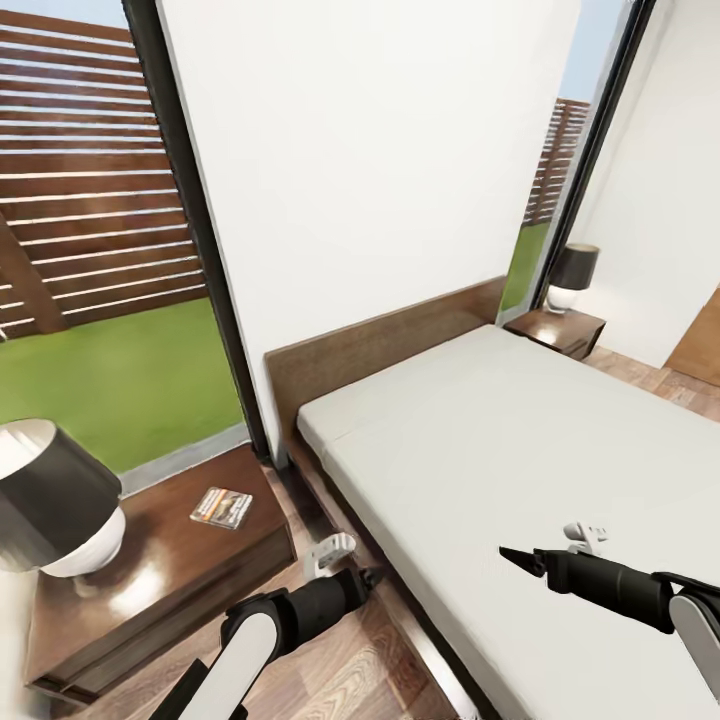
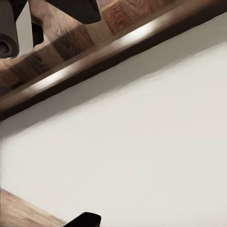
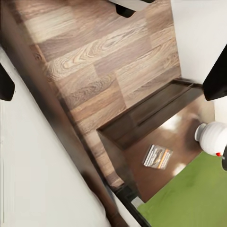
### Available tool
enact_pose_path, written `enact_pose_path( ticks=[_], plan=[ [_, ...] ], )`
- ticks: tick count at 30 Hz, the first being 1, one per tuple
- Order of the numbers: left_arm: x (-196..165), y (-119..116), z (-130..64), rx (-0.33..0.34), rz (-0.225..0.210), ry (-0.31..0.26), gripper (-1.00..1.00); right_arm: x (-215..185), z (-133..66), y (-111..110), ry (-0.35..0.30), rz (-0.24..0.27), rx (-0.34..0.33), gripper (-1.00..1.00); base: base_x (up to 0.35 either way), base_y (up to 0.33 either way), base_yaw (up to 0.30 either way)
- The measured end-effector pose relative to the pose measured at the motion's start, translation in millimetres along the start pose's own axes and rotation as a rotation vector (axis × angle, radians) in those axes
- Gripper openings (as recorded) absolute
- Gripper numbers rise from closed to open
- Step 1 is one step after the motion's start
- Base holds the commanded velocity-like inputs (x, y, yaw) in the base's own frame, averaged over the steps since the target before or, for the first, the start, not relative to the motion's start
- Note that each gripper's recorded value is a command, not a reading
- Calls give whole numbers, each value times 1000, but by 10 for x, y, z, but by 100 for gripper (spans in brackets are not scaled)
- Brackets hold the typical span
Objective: In the bedroom, move the book from the bed onto either nightstand, and place the two sandals side by side next to the bed.
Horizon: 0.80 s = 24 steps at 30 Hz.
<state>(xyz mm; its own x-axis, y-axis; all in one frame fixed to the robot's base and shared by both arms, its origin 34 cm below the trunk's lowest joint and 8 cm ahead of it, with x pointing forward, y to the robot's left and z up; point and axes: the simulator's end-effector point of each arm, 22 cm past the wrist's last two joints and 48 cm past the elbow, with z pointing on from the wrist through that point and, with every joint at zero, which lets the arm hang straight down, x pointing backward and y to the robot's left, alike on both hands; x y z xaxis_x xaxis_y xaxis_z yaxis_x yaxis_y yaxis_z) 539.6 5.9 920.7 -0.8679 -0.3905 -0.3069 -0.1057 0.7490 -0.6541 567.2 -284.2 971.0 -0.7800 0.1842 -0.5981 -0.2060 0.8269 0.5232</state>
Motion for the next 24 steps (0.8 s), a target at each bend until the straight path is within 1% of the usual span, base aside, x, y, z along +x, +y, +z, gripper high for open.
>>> enact_pose_path(
  ticks=[24],
  plan=[
    [1,19,-1,-2,0,1,100,-34,-30,-38,-11,5,8,100,0,0,-289]
  ],
)
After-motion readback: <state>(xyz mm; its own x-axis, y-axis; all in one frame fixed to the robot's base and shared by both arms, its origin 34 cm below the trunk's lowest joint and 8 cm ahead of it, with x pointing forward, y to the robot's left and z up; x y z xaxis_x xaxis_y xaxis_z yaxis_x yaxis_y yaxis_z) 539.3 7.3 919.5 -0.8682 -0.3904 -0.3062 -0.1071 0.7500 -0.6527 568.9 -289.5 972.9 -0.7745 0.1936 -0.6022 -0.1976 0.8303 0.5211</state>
